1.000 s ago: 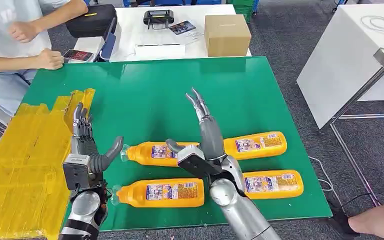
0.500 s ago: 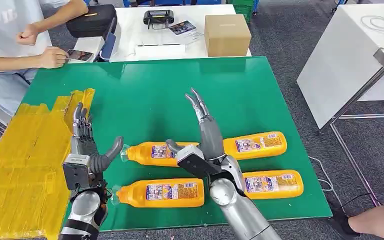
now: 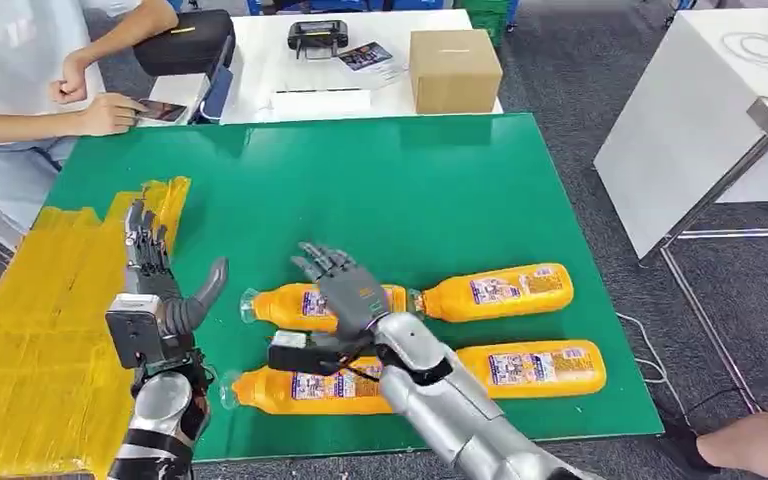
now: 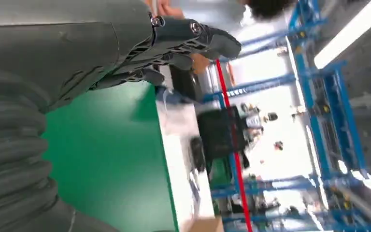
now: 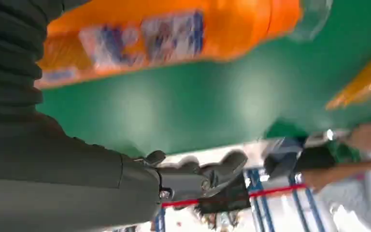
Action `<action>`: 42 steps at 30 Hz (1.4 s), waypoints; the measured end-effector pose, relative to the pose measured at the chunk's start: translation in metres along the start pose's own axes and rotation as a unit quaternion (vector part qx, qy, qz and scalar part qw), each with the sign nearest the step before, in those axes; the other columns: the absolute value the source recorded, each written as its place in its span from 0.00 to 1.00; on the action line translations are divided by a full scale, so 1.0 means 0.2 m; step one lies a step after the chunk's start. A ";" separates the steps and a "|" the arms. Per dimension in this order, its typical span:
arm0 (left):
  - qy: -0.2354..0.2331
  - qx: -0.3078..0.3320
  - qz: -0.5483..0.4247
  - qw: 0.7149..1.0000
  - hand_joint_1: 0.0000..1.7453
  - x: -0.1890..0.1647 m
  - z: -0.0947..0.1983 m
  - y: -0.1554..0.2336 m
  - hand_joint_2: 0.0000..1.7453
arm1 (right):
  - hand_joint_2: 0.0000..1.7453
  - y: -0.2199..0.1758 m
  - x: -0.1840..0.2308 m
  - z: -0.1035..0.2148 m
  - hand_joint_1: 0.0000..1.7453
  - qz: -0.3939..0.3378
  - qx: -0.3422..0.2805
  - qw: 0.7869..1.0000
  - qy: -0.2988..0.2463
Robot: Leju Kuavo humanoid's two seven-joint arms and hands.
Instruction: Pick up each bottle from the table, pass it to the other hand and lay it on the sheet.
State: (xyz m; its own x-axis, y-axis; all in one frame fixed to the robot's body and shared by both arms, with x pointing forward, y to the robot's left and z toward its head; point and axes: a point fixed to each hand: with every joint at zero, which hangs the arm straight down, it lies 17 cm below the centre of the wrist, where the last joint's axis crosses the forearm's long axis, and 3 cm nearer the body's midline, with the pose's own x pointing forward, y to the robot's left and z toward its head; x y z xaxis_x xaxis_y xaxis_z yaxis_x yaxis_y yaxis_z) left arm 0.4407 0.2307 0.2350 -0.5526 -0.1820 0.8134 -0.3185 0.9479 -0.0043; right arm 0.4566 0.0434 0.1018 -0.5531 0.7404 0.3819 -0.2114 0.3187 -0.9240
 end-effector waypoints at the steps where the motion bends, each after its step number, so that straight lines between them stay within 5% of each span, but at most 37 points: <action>1: 0.001 0.002 -0.001 1.000 0.00 0.00 0.00 0.01 1.00 | 1.00 0.02 0.00 -0.01 0.00 0.005 0.007 1.000 0.000; 12: 0.007 0.009 -0.005 1.000 0.00 -0.03 0.00 0.04 1.00 | 1.00 0.16 -0.05 -0.02 0.00 0.031 0.059 0.998 0.006; 42: 0.008 0.006 -0.008 1.000 0.00 -0.04 -0.01 0.04 1.00 | 1.00 0.18 -0.28 -0.01 0.00 0.087 0.084 0.989 0.083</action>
State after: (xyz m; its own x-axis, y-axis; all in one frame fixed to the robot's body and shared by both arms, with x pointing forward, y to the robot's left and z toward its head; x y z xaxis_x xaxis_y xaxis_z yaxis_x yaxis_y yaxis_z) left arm 0.4435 0.2402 0.2296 -0.5351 -0.1927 0.8226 -0.3368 0.9416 0.0015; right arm 0.4825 0.0139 0.0474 -0.4566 0.8663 0.2028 -0.2634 0.0861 -0.9608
